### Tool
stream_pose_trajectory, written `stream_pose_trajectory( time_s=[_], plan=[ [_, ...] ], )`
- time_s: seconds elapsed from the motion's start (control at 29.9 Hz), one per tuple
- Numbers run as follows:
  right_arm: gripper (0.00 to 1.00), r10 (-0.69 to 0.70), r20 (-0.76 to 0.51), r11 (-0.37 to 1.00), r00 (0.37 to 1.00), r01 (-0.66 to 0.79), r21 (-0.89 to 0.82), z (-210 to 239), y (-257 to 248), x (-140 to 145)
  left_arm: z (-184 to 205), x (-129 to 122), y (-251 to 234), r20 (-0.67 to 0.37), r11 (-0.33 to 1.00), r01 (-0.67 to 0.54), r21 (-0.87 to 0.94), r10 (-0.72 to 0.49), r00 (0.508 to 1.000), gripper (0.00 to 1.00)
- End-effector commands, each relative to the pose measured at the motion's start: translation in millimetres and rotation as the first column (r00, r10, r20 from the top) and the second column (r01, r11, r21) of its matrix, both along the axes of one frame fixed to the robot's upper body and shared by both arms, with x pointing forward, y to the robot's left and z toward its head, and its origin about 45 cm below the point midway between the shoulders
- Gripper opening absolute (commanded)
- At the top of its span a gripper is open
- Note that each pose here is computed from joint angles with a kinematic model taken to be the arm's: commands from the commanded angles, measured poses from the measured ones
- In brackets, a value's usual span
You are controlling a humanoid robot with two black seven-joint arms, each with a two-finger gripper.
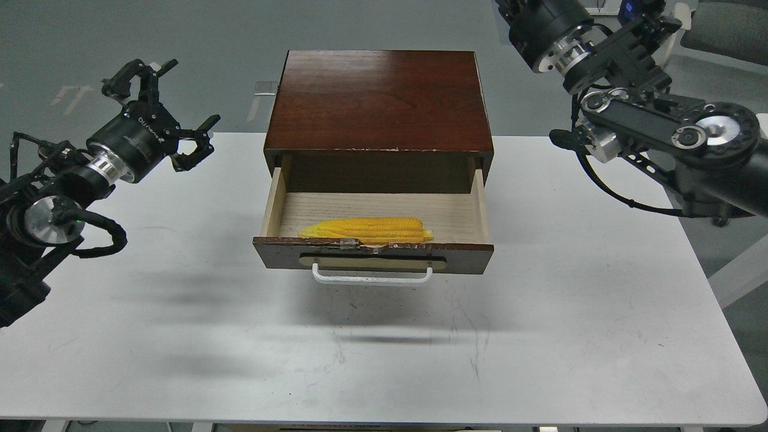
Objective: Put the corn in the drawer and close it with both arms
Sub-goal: 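Withdraw the right gripper up and away from the drawer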
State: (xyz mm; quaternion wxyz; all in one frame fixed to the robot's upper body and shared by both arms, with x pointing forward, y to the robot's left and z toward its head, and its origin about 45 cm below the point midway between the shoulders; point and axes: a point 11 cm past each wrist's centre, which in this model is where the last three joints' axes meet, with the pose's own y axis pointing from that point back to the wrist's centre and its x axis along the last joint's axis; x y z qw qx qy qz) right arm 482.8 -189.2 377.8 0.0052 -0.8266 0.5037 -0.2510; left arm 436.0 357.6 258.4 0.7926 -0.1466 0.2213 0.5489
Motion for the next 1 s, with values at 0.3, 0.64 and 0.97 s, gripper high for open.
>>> stream_pose_trajectory(
  time_s=[0.3,0.64,0.97],
  plan=[
    [0.99,-0.03,-0.485,0.949,0.874,0.177,0.261,-54,-118,-10,3,3,-9,0.025,0.999,0.006,-0.035,-0.006,1.0,1.0],
    [1.0,0.037,-0.64,0.923,0.767,0.218,0.316,-91,-144,-29,15,12,-1,0.085,0.995,-0.09,0.053,0.085,0.993,1.0],
    [1.0,0.005,-0.704,0.933,0.711,0.249,0.259,-123,-156,-42,7,12,-9,0.058,0.995,-0.081,0.062,0.078,0.995,1.0]
  ],
)
